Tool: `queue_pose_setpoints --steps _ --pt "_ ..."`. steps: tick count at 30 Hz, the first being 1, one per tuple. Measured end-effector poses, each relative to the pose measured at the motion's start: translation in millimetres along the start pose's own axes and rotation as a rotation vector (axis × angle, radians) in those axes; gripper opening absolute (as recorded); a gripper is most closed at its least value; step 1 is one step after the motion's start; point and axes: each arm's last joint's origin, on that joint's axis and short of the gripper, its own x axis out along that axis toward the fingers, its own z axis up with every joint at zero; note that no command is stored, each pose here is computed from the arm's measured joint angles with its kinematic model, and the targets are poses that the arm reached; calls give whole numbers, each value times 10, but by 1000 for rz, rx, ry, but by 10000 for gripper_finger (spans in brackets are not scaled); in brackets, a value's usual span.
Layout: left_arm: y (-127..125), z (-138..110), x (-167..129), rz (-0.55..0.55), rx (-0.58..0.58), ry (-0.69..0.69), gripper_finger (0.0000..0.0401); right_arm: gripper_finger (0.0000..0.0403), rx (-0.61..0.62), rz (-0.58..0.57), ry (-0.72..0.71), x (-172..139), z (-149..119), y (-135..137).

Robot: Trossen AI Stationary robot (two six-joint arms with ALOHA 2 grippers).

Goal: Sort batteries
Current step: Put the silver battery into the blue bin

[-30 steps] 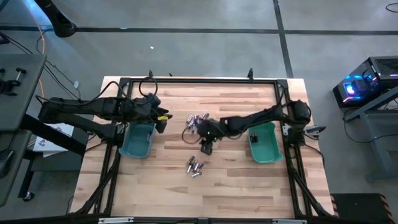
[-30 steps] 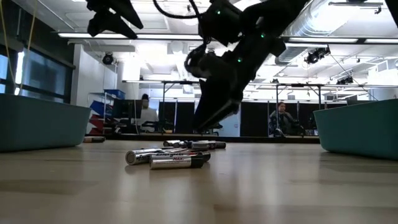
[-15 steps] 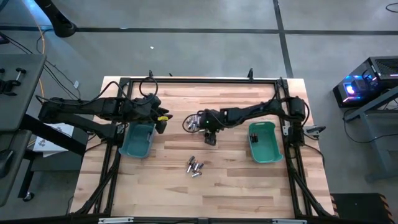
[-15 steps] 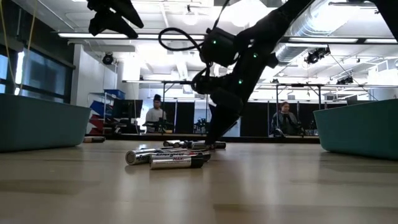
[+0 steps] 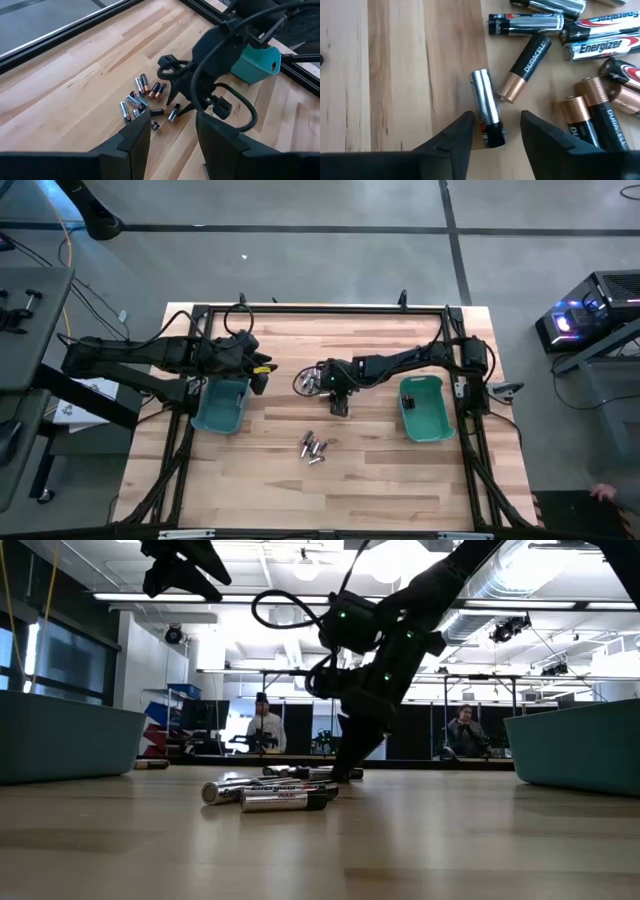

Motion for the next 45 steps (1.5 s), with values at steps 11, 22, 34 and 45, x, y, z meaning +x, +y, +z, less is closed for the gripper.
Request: queue_pose_setpoints --steps 11,22,34,45 --pt "-3 0 2 -2 18 0 149 25 -33 48 30 -53 -32 259" --pt "-212 -56 436 -223 295 122 153 25 32 133 -192 -1057 540 330" --pt "-340 -230 1007 -231 334 228 198 25 16 107 -261 -1296 797 356" --pt "-393 -172 1013 -246 346 143 133 25 20 99 -248 -1286 784 352"
